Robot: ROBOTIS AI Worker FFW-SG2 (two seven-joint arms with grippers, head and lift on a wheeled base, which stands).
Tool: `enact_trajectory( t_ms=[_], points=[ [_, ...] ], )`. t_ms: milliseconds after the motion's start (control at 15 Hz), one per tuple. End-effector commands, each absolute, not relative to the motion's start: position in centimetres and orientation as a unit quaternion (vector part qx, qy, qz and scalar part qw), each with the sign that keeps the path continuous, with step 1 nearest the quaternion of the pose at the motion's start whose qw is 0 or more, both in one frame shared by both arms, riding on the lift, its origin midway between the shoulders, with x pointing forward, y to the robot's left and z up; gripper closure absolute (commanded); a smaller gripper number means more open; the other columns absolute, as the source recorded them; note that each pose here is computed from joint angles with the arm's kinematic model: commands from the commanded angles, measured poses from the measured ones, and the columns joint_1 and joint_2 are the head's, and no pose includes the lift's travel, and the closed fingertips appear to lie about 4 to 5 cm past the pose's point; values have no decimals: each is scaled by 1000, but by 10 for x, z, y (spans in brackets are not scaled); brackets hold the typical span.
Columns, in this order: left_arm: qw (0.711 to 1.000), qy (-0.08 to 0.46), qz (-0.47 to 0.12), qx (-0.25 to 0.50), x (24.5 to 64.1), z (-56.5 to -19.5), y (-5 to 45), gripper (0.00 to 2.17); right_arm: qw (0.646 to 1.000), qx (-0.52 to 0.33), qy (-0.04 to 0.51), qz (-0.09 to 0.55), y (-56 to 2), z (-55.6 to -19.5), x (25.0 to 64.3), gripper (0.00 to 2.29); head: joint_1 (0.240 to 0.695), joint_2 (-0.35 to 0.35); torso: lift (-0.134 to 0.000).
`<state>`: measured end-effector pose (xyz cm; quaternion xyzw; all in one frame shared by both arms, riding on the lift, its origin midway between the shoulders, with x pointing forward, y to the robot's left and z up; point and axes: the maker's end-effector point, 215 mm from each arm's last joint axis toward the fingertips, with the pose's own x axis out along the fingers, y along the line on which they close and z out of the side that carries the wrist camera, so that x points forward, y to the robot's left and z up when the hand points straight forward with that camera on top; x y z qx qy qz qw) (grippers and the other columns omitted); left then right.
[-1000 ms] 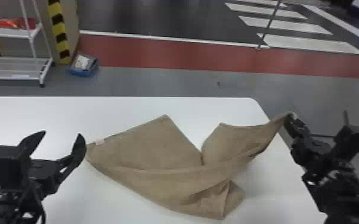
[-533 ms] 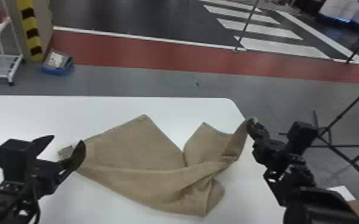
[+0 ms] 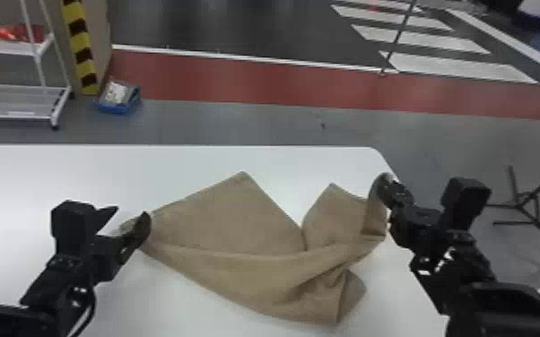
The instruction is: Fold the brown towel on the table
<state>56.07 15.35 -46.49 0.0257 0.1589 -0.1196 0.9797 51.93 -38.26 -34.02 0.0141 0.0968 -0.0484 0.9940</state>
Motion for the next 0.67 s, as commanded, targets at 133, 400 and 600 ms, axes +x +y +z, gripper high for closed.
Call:
enact_trajectory(
  t_ms=[133,400,600],
  points=[
    [978,173,-112,27,552,-474,163,515,994,12,98,-48,-382,-340,520,1565,695,-224,-110],
    [977,180,-111,34,550,-479,163,518,994,14,99,-47,-380,-341,520,1565,695,-221,-110],
    [977,180,-111,37,550,-479,163,518,994,14,102,-46,-379,-344,519,1565,695,-219,-110]
  ],
)
